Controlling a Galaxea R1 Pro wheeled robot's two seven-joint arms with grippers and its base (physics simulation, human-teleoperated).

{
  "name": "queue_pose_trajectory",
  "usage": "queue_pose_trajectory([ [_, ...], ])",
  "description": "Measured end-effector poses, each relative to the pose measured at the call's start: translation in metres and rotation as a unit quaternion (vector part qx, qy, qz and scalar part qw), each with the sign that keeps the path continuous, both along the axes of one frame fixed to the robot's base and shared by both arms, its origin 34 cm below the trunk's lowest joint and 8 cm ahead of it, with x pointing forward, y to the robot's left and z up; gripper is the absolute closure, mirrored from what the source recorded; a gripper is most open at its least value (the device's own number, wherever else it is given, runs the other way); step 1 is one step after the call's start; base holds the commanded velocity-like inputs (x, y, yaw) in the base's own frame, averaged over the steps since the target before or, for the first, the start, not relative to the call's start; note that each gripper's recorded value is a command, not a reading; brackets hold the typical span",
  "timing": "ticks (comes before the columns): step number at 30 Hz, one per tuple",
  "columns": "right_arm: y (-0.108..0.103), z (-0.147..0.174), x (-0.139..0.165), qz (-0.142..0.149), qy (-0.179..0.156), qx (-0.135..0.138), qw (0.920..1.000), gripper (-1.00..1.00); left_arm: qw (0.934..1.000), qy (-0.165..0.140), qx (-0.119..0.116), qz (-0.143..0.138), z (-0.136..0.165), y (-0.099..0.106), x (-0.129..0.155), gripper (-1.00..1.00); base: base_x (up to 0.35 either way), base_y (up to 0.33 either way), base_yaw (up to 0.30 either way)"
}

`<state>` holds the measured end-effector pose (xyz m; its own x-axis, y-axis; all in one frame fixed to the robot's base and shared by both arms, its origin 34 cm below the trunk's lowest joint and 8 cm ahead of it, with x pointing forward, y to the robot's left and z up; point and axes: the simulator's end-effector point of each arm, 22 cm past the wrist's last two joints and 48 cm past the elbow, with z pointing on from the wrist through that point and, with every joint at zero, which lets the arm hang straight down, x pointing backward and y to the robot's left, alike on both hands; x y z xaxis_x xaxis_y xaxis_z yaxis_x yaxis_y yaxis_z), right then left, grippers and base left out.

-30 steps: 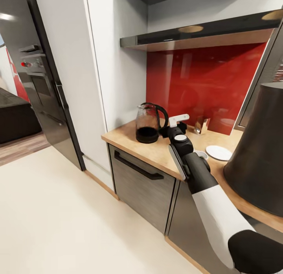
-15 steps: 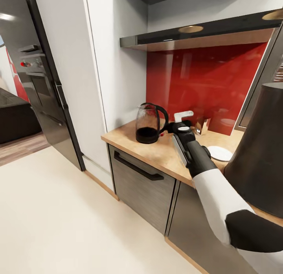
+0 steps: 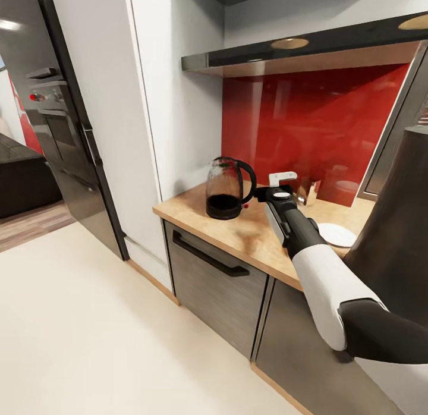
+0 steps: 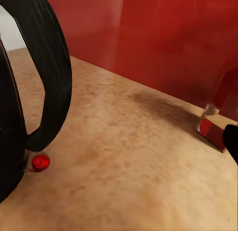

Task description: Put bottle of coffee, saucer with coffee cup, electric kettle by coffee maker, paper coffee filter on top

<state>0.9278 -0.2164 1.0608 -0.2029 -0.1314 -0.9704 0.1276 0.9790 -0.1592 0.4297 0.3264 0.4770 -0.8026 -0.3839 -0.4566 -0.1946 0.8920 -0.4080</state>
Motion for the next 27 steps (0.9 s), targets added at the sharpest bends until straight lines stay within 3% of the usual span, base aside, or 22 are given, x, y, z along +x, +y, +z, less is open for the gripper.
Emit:
queue_pose_trajectory([
  [27,0.0019,0.0028,0.0000,0.002,-0.003,0.002,1.0000,-1.00,1.0000,0.000,0.000,0.000,0.0000,0.0000,0.0000,-1.00,0.058,0.030,0.000],
])
